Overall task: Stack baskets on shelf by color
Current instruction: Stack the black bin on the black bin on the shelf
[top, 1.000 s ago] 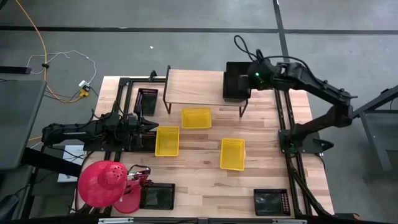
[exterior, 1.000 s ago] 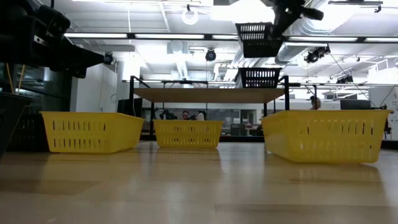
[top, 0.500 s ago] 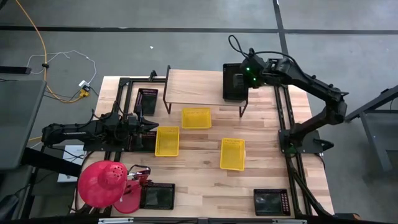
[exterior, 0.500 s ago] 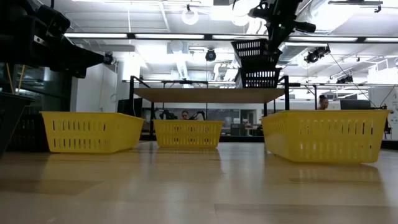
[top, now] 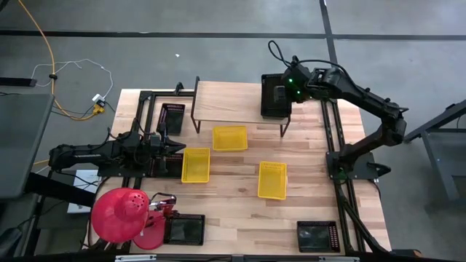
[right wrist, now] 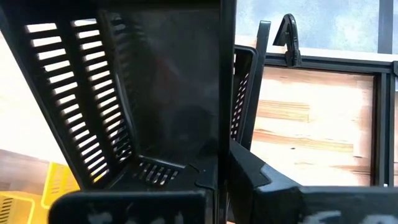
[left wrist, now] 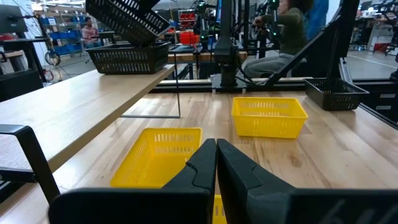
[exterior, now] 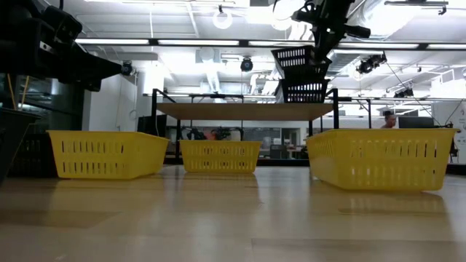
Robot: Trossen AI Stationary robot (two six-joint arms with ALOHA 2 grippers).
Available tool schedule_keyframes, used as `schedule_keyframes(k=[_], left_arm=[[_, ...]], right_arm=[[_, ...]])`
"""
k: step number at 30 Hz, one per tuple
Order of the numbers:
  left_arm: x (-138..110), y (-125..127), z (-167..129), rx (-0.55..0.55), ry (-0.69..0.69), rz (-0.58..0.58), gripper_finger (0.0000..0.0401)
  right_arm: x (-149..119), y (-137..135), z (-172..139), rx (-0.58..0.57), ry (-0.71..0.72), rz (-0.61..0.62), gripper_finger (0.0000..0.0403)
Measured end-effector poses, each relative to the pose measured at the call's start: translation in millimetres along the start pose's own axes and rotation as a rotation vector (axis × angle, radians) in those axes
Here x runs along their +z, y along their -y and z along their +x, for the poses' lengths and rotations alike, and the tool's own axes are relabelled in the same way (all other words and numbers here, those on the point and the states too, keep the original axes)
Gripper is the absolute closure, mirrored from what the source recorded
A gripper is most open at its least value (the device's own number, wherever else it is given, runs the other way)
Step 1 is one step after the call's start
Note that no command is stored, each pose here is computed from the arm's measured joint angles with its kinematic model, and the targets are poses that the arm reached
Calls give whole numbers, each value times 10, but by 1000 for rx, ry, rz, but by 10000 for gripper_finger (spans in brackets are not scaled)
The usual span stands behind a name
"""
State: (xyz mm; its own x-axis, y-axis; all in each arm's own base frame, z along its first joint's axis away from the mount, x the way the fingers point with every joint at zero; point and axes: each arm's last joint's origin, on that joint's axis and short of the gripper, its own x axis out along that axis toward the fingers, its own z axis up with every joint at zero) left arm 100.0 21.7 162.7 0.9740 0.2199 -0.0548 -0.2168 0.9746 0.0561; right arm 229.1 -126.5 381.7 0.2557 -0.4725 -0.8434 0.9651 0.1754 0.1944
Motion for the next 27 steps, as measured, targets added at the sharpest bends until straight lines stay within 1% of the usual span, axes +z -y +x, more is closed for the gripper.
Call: schedule_keyframes(k=[8,27], left_arm=[[-2,0,0,0,-1,0,398],[0,0,0,0,0,0,398]], right_arm=[[-2,-2,0,4,-4,-23,391],[3,3,-3,-9,12,-26,391]])
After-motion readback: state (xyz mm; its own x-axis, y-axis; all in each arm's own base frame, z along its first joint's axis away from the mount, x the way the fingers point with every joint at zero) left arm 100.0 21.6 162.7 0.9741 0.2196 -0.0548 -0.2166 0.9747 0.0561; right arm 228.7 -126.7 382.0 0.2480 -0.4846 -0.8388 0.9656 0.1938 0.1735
